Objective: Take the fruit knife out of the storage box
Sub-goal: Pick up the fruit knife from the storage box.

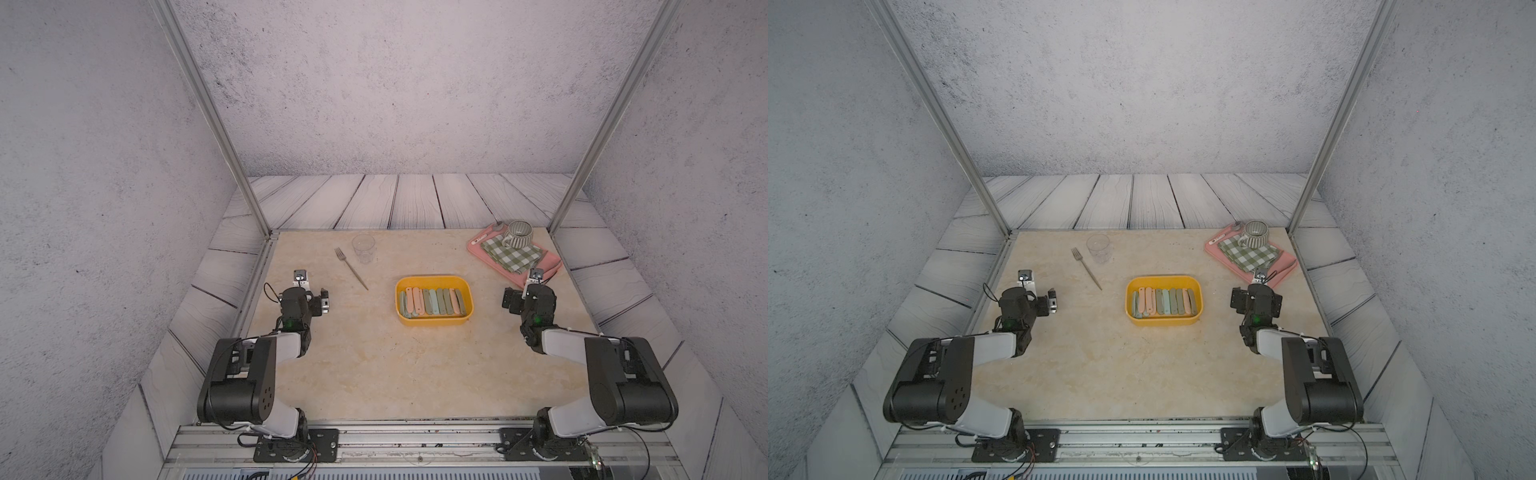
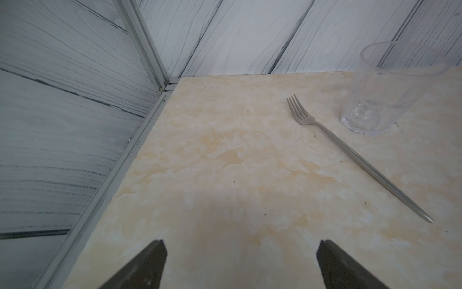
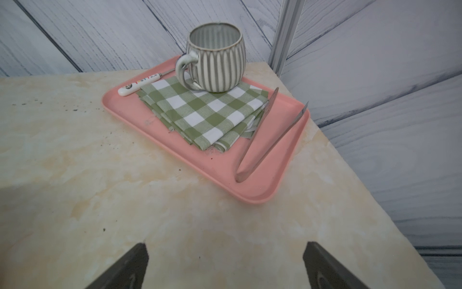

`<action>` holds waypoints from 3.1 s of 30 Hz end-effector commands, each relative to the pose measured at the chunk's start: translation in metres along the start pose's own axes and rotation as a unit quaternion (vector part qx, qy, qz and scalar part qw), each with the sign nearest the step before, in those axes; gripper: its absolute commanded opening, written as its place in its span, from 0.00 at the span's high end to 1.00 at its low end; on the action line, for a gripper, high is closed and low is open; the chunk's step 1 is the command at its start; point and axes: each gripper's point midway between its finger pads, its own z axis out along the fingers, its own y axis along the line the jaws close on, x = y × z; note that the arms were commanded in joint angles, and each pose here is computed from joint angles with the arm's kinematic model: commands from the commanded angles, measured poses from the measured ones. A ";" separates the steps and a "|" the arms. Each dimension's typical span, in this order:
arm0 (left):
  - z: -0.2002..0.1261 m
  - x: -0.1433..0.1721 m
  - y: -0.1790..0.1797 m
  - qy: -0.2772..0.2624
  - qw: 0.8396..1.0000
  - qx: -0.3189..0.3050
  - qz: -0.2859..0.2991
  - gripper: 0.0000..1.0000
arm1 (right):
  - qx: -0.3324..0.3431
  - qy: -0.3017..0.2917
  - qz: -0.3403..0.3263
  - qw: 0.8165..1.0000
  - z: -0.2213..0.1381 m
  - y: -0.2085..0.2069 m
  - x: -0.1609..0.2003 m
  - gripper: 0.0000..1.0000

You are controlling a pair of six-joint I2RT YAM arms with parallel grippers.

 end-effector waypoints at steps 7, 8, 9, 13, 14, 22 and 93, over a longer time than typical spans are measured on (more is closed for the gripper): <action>-0.029 -0.065 -0.007 -0.017 1.000 0.010 -0.008 0.01 | 0.089 0.110 0.138 0.980 -0.033 -0.029 -0.014 0.01; -0.032 -0.072 -0.009 -0.012 1.000 0.013 -0.014 0.01 | 0.068 0.123 0.144 0.979 -0.033 -0.022 -0.015 0.01; -0.035 -0.075 -0.014 0.003 1.000 0.020 -0.021 0.01 | 0.036 0.140 0.144 0.979 -0.034 -0.010 -0.015 0.01; -0.052 -0.096 -0.048 0.036 0.997 0.064 -0.015 0.01 | -0.049 0.206 0.151 0.966 -0.037 0.025 -0.013 0.01; -0.058 -0.104 -0.062 0.039 0.996 0.078 -0.009 0.01 | -0.061 0.228 0.149 0.960 -0.039 0.032 -0.013 0.01; -0.079 -0.134 -0.149 0.086 0.980 0.178 0.014 0.01 | -0.096 0.304 0.143 0.937 -0.045 0.052 -0.013 0.01; -0.019 0.064 -0.328 0.443 0.877 0.177 0.056 0.55 | -0.204 0.394 0.063 0.894 -0.097 0.118 0.000 0.01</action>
